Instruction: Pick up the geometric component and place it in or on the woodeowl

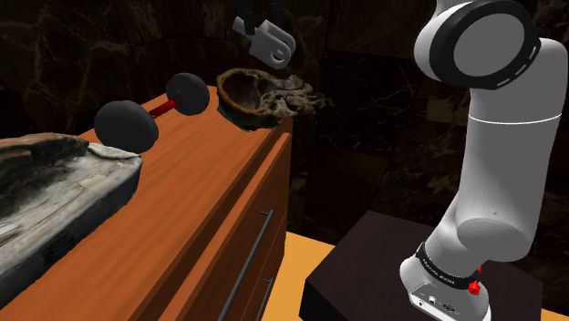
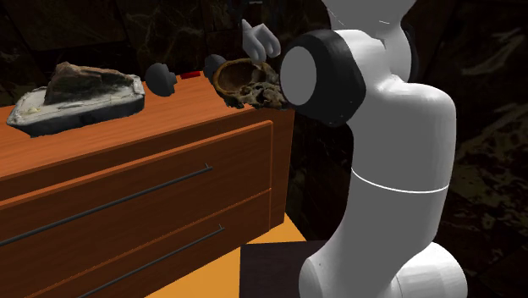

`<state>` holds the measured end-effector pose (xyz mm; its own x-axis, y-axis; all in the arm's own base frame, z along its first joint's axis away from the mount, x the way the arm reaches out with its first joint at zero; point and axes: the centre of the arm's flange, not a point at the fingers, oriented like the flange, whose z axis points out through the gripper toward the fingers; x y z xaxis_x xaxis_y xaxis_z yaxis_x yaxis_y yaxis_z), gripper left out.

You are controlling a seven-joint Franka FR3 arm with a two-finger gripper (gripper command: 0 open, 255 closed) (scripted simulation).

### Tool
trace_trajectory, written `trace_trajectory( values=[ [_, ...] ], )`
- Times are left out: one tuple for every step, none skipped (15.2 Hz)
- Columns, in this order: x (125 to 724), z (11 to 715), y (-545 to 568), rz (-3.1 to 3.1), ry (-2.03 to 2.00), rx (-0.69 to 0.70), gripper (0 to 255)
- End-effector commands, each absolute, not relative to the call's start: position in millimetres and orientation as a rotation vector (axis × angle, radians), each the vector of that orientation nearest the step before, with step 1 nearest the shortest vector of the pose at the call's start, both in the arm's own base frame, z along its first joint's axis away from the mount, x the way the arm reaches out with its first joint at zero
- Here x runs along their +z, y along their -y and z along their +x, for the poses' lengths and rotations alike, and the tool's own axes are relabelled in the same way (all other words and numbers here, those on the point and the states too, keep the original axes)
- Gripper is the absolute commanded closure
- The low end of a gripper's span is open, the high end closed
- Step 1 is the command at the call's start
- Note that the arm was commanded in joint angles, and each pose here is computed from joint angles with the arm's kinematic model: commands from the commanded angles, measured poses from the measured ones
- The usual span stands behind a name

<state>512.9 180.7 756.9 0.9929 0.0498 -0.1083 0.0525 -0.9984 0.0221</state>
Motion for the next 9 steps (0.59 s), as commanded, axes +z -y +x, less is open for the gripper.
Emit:
trace_trajectory(
  values=[
    [753,519,-175,3.111,-0.079,-0.168,255],
    [747,519,-175,3.111,-0.079,-0.168,255],
    [742,519,-175,3.111,-0.079,-0.168,255],
    [737,519,-175,3.111,-0.079,-0.168,255],
    [731,519,-175,3.111,-0.079,-0.168,255],
    [726,519,-175,3.111,-0.079,-0.168,255],
    [721,519,-175,3.111,-0.079,-0.168,255],
    [716,519,-175,3.111,-0.079,-0.168,255],
    [710,519,-175,3.111,-0.079,-0.168,255]
  ],
)
